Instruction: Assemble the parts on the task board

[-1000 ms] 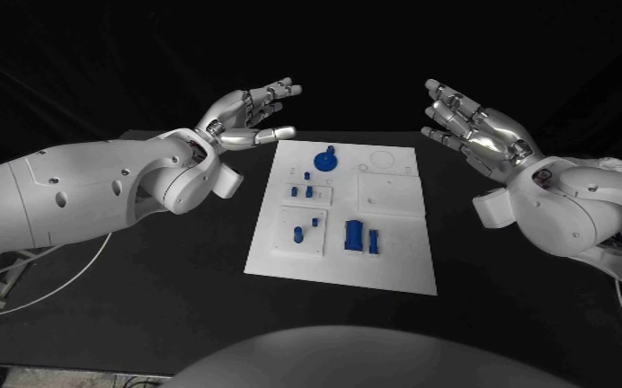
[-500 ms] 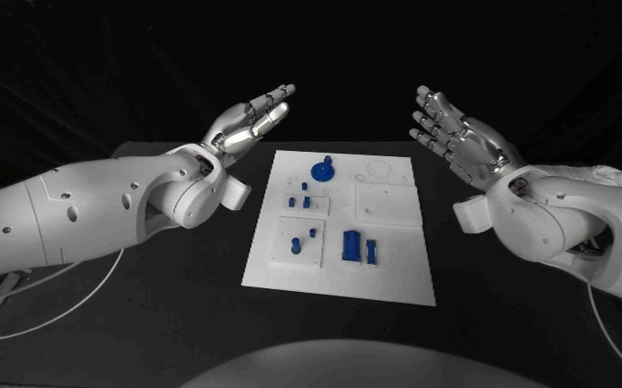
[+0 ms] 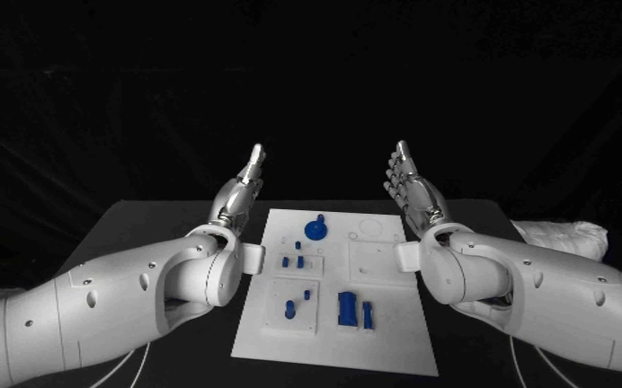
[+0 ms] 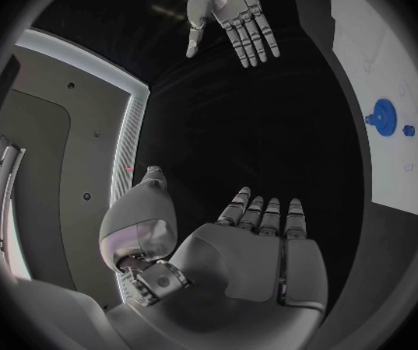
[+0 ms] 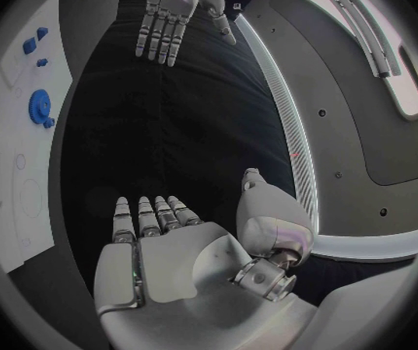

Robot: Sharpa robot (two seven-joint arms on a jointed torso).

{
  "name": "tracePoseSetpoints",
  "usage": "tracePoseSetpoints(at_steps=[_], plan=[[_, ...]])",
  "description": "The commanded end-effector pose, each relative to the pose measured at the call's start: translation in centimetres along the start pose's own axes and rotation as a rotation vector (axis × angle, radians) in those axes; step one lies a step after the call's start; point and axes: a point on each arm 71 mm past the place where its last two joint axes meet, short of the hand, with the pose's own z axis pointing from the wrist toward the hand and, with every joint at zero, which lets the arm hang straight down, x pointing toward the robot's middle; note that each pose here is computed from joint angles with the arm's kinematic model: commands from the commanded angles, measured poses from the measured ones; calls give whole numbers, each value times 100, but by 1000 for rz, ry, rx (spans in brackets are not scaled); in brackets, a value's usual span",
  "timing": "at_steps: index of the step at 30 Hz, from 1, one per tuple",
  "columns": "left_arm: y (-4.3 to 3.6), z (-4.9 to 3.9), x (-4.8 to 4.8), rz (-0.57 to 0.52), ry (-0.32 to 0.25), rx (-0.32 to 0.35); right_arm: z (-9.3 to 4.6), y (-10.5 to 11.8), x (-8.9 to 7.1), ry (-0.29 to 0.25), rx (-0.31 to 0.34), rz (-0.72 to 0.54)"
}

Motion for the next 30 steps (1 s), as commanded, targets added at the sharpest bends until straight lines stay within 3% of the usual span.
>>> tracePoseSetpoints(at_steps=[1, 30], plan=[[45, -12, -44, -6, -129, -54, 2, -30, -59, -123, 2, -18], [48, -13, -41, -7, -132, -56, 4, -35, -56, -128, 3, -17]])
